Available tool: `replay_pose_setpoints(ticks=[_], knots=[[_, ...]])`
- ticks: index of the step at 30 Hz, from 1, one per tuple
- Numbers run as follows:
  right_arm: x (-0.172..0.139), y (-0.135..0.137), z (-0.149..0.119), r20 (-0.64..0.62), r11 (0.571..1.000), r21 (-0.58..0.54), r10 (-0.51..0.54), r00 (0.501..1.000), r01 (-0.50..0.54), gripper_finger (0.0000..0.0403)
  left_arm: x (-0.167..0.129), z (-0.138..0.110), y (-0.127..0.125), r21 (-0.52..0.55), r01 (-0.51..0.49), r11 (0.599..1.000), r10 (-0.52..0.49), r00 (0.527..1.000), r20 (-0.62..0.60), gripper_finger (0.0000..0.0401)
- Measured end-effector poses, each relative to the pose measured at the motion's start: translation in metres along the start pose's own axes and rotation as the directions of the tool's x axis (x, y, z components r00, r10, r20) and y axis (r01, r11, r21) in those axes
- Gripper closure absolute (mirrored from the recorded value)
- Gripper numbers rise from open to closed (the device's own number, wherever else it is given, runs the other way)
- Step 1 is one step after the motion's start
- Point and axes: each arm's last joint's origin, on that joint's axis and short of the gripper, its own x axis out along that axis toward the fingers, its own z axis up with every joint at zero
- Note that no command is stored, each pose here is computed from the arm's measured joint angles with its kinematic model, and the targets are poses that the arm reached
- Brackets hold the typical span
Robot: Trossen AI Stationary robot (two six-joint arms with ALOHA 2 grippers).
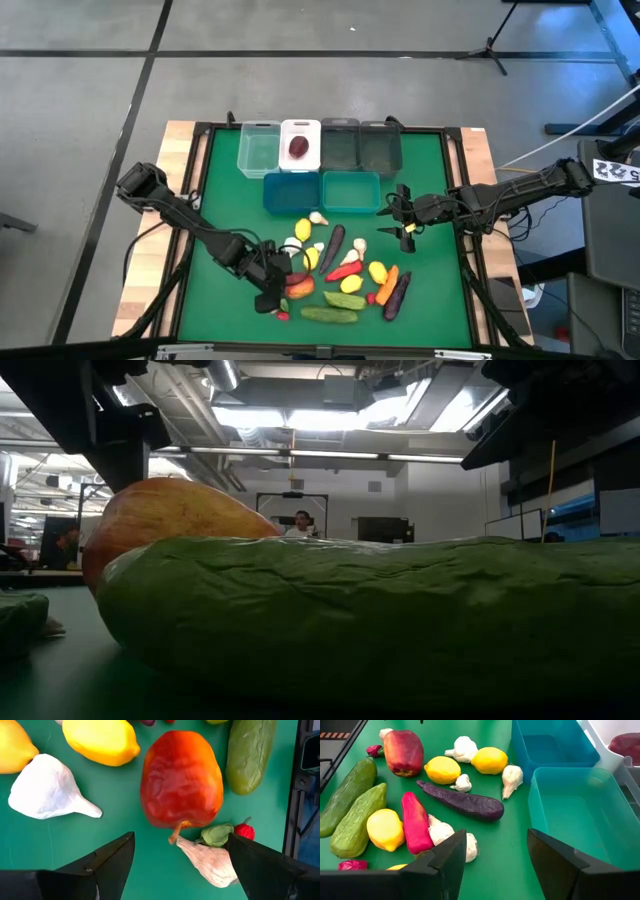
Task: Sort produce into baskets
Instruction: Put the apple into the white bin
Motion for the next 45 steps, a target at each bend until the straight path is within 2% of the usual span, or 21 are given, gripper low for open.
replay_pose_setpoints(ticks=[10, 18, 28, 37, 45], knots=[[0.0, 0.0, 0.0, -0.003, 1.0, 0.0, 0.0, 1.0, 0.0, 0.0194, 0.025, -0.003, 0.002, -0.01, -0.007, 1.0, 0.006, 0.995, -0.099, 0.0091], [0.0, 0.0, 0.0, -0.003, 1.0, 0.0, 0.0, 1.0, 0.0, 0.0194, 0.026, 0.001, 0.007, -0.028, -0.019, 0.999, 0.017, 0.996, -0.087, 0.0095], [0.0, 0.0, -0.002, -0.022, 1.0, -0.004, -0.002, 1.0, 0.002, 0.0194, 0.026, 0.005, 0.004, -0.021, 0.013, 1.0, -0.014, 0.999, -0.052, 0.0138], [0.0, 0.0, -0.002, -0.022, 1.0, 0.001, -0.002, 1.0, 0.002, 0.0194, 0.027, 0.007, 0.007, -0.017, 0.01, 1.0, -0.011, 0.998, -0.056, 0.0142], [0.0, 0.0, -0.002, -0.022, 1.0, 0.004, -0.001, 1.0, 0.001, 0.0194, 0.027, 0.006, 0.006, -0.106, 0.025, 0.994, -0.033, 0.997, -0.075, 0.0146]])
